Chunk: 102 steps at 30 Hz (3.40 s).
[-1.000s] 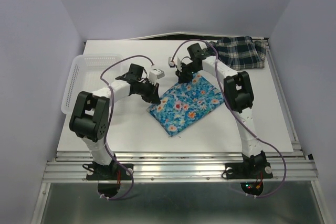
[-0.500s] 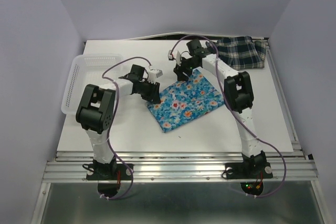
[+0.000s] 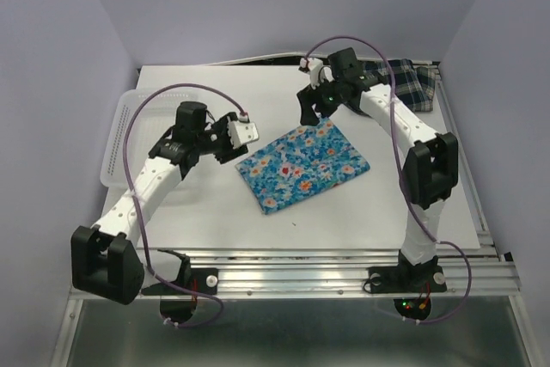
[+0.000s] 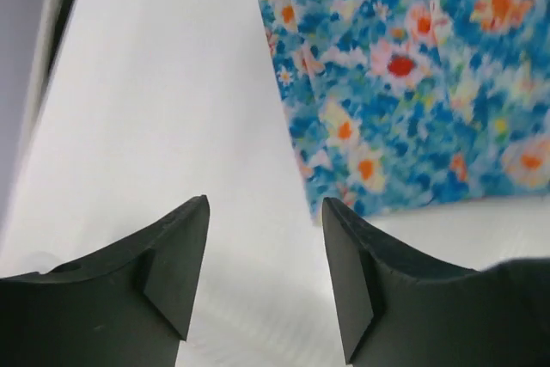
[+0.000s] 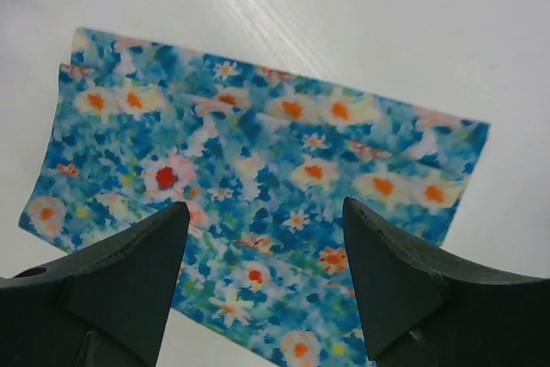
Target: Fold and stack the skirts
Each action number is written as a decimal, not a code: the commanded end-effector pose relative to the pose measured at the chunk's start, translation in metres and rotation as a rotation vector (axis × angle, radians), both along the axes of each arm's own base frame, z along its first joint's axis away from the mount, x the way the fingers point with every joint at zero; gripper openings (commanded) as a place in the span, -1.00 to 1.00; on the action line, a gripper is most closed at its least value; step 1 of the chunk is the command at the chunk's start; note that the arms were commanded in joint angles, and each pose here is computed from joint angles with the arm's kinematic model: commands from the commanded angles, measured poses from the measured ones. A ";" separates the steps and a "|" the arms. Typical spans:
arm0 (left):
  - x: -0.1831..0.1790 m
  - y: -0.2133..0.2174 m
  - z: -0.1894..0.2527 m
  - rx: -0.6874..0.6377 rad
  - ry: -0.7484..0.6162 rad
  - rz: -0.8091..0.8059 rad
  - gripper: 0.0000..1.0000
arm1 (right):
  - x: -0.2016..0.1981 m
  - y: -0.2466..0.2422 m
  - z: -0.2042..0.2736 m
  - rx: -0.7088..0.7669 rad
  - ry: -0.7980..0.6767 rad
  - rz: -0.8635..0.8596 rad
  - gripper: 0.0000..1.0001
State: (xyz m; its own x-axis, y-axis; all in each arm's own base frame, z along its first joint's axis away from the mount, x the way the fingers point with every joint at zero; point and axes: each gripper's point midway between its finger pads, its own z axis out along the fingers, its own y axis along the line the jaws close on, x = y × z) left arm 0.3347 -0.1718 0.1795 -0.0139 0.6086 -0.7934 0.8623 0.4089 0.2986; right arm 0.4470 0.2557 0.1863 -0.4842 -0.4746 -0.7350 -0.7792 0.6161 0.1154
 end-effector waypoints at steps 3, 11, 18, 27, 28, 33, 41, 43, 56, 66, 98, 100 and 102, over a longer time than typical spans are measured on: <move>-0.052 0.017 -0.069 0.408 -0.196 -0.539 0.21 | -0.043 -0.018 -0.067 -0.038 0.291 -0.122 0.53; -0.069 -0.005 -0.121 0.530 -0.463 -0.761 -0.12 | -0.041 -0.025 -0.095 -0.048 0.365 -0.167 0.50; -0.072 -0.027 -0.146 0.550 -0.562 -0.857 -0.11 | -0.032 -0.037 -0.109 -0.102 0.355 -0.202 0.50; -0.060 -0.032 -0.172 0.614 -0.562 -0.906 -0.28 | -0.017 -0.050 -0.125 -0.187 0.325 -0.242 0.48; -0.057 -0.034 -0.170 0.616 -0.568 -0.904 -0.38 | -0.019 -0.049 -0.127 -0.187 0.338 -0.234 0.48; -0.062 -0.040 -0.154 0.569 -0.587 -0.909 -0.93 | -0.021 -0.052 -0.148 -0.229 0.370 -0.202 0.45; -0.097 -0.042 -0.098 0.410 -0.458 -0.860 -1.00 | -0.026 -0.036 -0.154 -0.156 0.381 -0.110 0.38; -0.110 -0.040 -0.081 0.377 -0.449 -0.857 -1.00 | -0.023 -0.027 -0.137 -0.099 0.354 -0.091 0.38; -0.119 -0.016 -0.135 0.531 -0.380 -0.780 -0.42 | -0.031 -0.022 -0.089 -0.076 0.326 -0.061 0.36; -0.129 -0.014 -0.156 0.582 -0.332 -0.943 0.03 | -0.037 -0.043 -0.110 -0.184 0.319 -0.085 0.35; -0.145 -0.046 -0.099 0.437 -0.086 -1.005 -1.00 | -0.050 -0.015 -0.153 -0.193 0.364 0.041 0.18; -0.146 -0.045 -0.102 0.441 -0.092 -0.992 -0.79 | -0.052 -0.009 -0.150 -0.184 0.358 0.053 0.19; -0.143 -0.047 -0.103 0.427 -0.094 -0.945 0.09 | -0.047 -0.007 -0.140 -0.169 0.317 0.066 0.23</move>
State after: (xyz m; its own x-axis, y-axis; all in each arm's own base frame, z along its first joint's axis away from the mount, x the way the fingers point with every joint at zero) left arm 0.2042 -0.2203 0.0774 0.7154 0.5437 -0.4389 0.6952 -0.6166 0.3695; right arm 0.4114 0.2307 0.0339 -0.6812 -0.5993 -0.4205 -0.7197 0.6534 0.2346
